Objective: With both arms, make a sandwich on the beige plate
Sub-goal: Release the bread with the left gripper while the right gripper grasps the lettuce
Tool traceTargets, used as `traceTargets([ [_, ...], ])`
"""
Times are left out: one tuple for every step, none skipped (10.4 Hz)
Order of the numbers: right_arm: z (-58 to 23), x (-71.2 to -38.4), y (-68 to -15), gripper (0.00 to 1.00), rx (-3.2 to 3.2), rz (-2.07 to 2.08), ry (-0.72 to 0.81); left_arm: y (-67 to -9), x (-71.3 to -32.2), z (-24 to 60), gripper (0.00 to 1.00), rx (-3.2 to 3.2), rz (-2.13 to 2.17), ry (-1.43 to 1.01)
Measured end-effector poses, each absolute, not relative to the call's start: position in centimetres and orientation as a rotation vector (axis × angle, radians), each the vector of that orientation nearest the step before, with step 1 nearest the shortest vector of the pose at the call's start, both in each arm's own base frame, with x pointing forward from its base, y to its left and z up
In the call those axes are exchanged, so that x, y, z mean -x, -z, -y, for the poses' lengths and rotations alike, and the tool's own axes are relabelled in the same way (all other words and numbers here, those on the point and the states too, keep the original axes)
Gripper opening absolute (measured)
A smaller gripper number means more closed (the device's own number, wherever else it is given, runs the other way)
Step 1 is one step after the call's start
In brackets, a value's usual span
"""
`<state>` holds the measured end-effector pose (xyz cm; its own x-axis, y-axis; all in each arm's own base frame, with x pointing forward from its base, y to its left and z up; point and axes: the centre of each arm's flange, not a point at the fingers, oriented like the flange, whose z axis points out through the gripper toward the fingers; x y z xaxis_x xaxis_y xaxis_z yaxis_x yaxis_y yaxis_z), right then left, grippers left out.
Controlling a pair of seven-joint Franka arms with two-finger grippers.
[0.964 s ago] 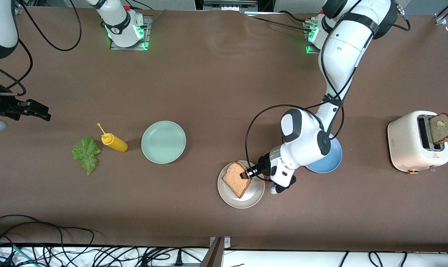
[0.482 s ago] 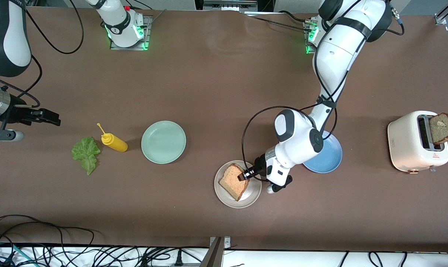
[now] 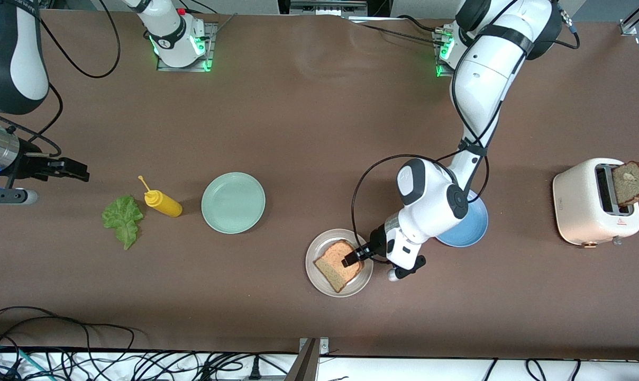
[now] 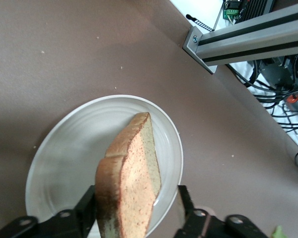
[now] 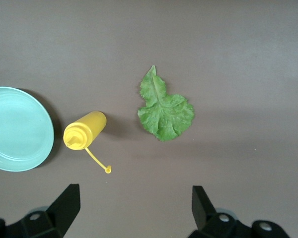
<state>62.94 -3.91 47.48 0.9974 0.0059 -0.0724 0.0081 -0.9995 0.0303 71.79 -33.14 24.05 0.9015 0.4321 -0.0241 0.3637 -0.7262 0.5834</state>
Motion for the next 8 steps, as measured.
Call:
traceTargets([
  [4.0,-63.9,-46.3,1.00,-3.103,-0.011,0.124,-23.7,-71.5,33.3,0.89,-2.496,-0.534,-0.126],
  [4.0,-64.8,-45.0,1.00,-3.098,-0.010,0.142,-23.3,-71.2,33.5,1.00,-2.535,-0.498,-0.093],
  [4.3,-65.5,-43.7,1.00,-3.093,-0.005,0.165,-23.1,-70.8,33.6,1.00,-2.571,-0.464,-0.060],
  [4.9,-65.9,-42.3,1.00,-3.089,0.002,0.192,-23.0,-70.7,33.4,1.00,-2.604,-0.437,-0.030],
  [5.7,-66.1,-40.9,1.00,-3.087,-0.007,0.223,-23.5,-70.7,32.8,1.00,-2.637,-0.411,-0.004],
  [6.2,-66.3,-39.7,1.00,-3.085,-0.017,0.241,-24.4,-71.0,32.0,1.00,-2.660,-0.394,0.015],
  [6.7,-66.6,-38.5,1.00,-3.083,-0.019,0.240,-25.7,-71.3,31.1,1.00,-2.676,-0.384,0.027],
  [7.2,-67.0,-36.9,1.00,-3.080,-0.016,0.231,-27.3,-71.6,30.0,1.00,-2.702,-0.366,0.034],
])
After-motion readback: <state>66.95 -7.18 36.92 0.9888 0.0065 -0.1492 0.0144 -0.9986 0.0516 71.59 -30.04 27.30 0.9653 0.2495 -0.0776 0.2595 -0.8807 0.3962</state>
